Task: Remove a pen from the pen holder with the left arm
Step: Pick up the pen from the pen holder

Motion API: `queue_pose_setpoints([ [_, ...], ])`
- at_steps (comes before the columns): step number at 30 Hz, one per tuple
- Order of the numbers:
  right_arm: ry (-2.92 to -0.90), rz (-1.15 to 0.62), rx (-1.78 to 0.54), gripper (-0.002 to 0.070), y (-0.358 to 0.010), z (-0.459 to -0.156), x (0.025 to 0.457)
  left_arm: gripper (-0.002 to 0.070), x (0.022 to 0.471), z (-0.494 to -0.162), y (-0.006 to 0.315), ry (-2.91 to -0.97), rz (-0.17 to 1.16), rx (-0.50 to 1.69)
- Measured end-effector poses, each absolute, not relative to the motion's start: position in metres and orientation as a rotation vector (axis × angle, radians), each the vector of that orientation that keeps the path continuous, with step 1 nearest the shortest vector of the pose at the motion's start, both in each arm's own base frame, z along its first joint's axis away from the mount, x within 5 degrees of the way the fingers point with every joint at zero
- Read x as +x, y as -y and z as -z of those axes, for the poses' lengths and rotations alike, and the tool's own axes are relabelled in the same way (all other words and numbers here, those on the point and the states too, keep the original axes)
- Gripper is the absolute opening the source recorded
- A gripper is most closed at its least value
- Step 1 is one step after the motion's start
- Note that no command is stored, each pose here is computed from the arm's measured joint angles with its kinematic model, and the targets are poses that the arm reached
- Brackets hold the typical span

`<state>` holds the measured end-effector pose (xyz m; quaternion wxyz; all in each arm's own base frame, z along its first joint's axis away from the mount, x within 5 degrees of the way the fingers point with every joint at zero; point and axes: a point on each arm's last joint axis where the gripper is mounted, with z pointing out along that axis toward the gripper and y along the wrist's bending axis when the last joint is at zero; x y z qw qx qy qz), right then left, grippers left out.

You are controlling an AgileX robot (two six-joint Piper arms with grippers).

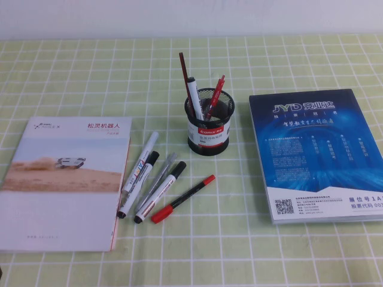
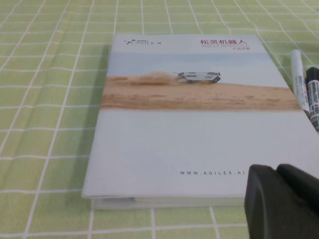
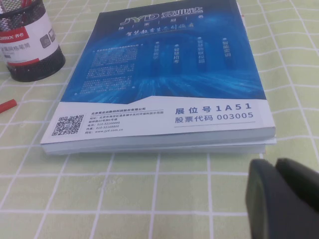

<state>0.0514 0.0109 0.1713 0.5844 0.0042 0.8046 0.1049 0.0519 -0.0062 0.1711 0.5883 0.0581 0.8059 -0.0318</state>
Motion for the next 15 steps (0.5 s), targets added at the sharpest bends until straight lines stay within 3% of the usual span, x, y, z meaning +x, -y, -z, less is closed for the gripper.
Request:
queue_pose_setpoints([
  [15,-1.877,-0.245,0.010,-0.0015,-0.0109,-0.1713,0.0514,-0.0003,0.0519,-0.1711,0.0061,-1.877,0.070,0.138],
])
